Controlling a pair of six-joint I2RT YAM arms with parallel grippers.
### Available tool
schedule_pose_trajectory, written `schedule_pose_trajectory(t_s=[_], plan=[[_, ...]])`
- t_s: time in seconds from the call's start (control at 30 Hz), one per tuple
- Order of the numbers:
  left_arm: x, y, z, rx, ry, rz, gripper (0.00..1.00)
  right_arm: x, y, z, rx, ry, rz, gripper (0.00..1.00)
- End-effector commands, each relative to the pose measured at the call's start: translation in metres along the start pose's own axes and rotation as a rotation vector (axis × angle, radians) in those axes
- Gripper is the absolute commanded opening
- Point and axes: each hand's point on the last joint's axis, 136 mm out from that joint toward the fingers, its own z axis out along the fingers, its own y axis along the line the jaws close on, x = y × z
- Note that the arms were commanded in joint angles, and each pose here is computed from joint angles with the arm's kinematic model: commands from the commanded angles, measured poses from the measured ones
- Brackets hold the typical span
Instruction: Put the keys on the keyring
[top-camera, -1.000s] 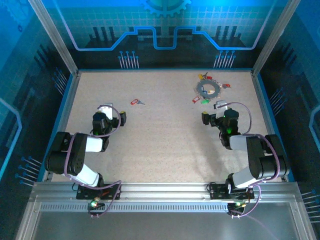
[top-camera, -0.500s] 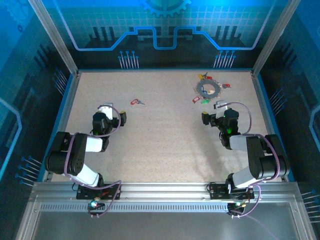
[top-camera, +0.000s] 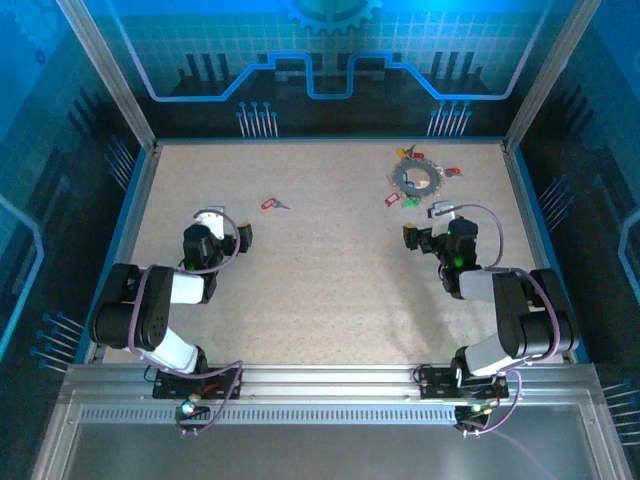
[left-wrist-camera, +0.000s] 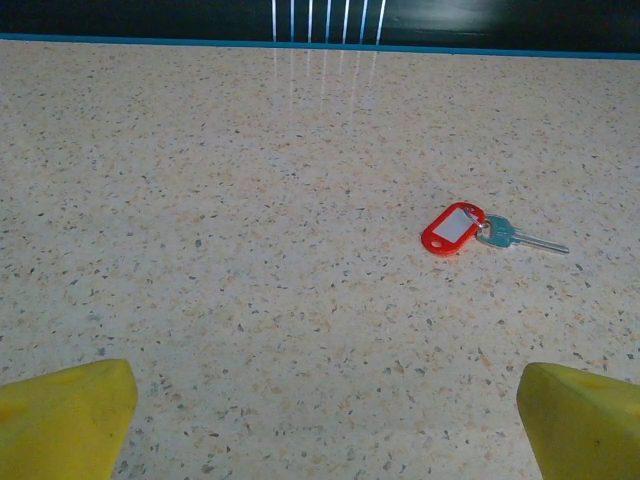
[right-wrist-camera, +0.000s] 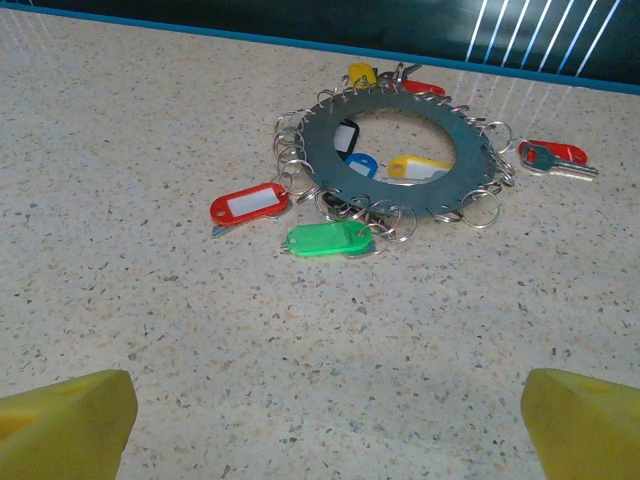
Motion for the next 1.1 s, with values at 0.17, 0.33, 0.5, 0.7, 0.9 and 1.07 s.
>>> schedule_pose_trajectory(t_s=[0.17, 0.33, 0.5, 0.7, 0.9, 1.07], plan=[[-0.010, -0.001, 0.001, 0.014, -0.022, -0.028, 0.99, -0.043, 0.011, -0.038, -0.117, -0.070, -0.020, 1.00], [-0.011, -0.001, 0.001, 0.014, -0.025, -0.026, 0.99, -0.093, 0.002, -0.075, -0.057, -0.128, -0.020, 1.00], [-0.011, -0.001, 0.001, 0.015, -0.024, -0.027, 0.99, -0.138, -0.027, -0.101, 0.084, -0.069, 0.127, 1.00], [-0.011, -0.001, 0.001, 0.015, -0.024, -0.029, 0.99, -0.156, -0.045, -0.092, 0.167, 0.042, 0.330, 1.00], [-0.022, 0.005, -0.013, -0.030, -0.080, -0.036, 0.99, -0.133, -0.057, -0.062, 0.201, 0.180, 0.491, 0.84], [-0.053, -0.015, -0.047, -0.034, -0.031, -0.056, 0.99, -0.104, -0.058, -0.032, 0.239, 0.317, 0.497, 0.84]])
